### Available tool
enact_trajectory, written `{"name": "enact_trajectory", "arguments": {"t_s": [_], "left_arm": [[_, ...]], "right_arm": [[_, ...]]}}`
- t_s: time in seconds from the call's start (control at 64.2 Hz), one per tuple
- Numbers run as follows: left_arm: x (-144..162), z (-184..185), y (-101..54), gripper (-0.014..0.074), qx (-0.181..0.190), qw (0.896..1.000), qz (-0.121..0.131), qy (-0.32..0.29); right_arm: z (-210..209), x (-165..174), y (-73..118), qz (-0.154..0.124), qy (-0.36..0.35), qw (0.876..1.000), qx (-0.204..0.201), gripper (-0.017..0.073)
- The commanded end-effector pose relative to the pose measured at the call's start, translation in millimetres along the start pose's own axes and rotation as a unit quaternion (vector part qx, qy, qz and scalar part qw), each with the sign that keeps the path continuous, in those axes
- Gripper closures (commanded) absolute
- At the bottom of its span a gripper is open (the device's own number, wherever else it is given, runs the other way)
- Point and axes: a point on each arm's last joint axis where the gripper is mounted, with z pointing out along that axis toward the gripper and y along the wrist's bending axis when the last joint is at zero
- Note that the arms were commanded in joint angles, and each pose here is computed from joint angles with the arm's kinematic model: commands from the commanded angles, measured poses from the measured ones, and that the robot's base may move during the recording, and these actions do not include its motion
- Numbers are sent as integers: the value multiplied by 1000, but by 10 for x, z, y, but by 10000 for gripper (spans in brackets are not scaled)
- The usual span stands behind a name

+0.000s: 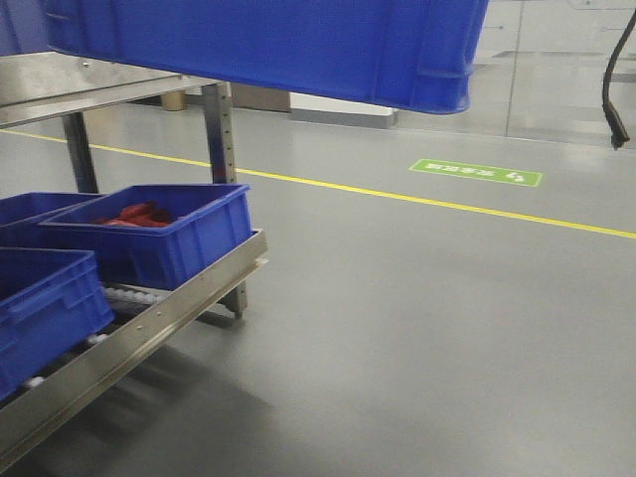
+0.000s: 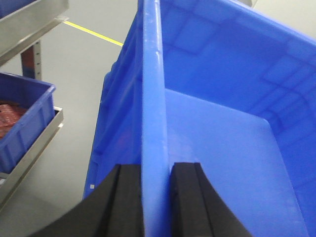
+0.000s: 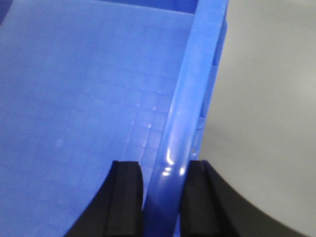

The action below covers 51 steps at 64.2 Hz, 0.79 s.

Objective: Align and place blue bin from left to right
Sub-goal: 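Drive up to the second rack of blue bins holding the bin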

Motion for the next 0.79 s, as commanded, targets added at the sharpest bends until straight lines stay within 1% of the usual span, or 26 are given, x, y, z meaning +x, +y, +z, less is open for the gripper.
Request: {"name": "enact_trajectory", "arguments": {"t_s": [0.0, 0.778], "left_arm": [[-177, -105, -125, 704, 31, 997, -20, -74], [-179, -105, -125, 704, 31, 996, -20, -75]], "right_arm": [[-199, -97, 195, -7, -54, 997, -54, 711], [-199, -97, 195, -7, -54, 997, -54, 711]]}}
